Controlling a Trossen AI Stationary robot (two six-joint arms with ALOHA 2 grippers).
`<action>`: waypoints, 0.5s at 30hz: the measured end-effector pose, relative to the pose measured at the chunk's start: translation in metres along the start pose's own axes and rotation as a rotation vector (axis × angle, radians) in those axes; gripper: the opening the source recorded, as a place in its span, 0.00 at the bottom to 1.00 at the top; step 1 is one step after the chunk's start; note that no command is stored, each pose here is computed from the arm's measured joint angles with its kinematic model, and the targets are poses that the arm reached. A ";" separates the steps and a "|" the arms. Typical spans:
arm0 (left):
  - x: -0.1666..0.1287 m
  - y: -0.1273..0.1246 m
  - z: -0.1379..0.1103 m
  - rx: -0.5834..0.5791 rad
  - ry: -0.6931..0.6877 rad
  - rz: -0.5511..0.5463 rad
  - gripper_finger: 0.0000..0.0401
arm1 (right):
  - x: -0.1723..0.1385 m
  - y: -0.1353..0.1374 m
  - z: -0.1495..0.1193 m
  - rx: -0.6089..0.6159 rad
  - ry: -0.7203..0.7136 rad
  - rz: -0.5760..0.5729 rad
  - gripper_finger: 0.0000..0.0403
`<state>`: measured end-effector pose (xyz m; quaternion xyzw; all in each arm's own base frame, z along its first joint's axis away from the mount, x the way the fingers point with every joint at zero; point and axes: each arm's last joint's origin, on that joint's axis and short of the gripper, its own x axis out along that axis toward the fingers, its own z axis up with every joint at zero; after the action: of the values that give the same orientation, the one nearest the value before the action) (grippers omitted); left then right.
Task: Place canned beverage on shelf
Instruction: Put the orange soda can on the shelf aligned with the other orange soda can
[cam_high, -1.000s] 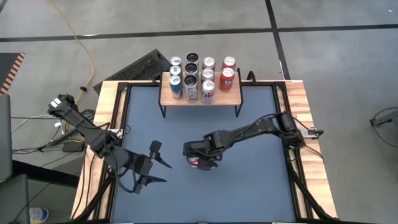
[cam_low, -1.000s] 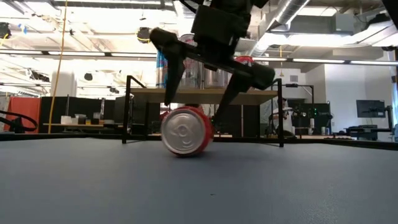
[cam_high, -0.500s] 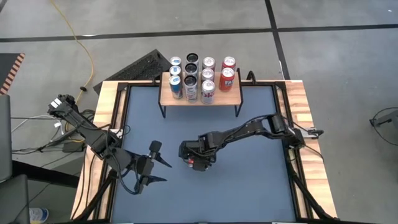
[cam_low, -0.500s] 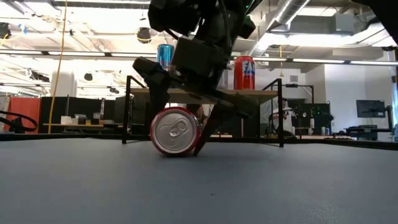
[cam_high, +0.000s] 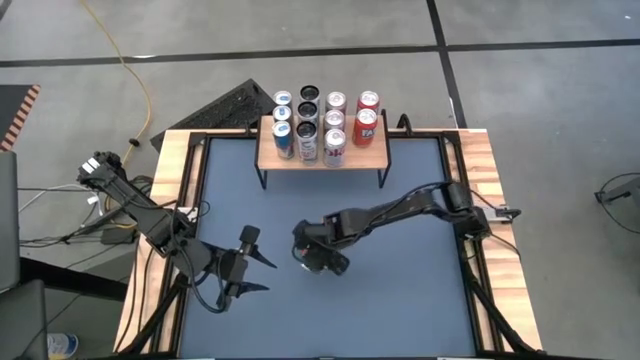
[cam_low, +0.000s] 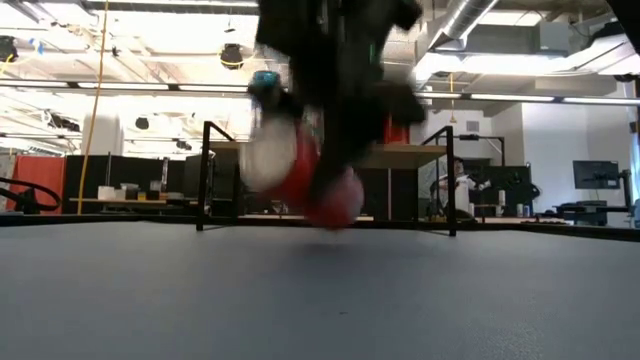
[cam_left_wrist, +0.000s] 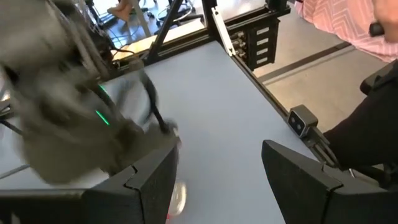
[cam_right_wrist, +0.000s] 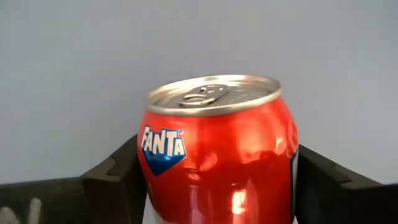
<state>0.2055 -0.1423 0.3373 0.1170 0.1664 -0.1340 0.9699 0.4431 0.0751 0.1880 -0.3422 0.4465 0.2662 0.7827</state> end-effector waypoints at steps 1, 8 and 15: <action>0.000 0.000 0.000 0.002 0.000 0.000 0.56 | -0.011 -0.003 0.002 0.073 -0.056 0.021 0.69; 0.000 0.000 0.000 -0.001 -0.003 -0.001 0.56 | -0.076 -0.016 0.011 0.371 -0.419 0.274 0.69; 0.000 0.000 0.000 0.009 -0.003 -0.003 0.56 | -0.078 -0.004 0.041 0.230 -0.711 0.208 0.69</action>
<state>0.2056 -0.1424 0.3376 0.1209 0.1645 -0.1366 0.9694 0.4316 0.0953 0.2732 -0.0912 0.2066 0.3944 0.8908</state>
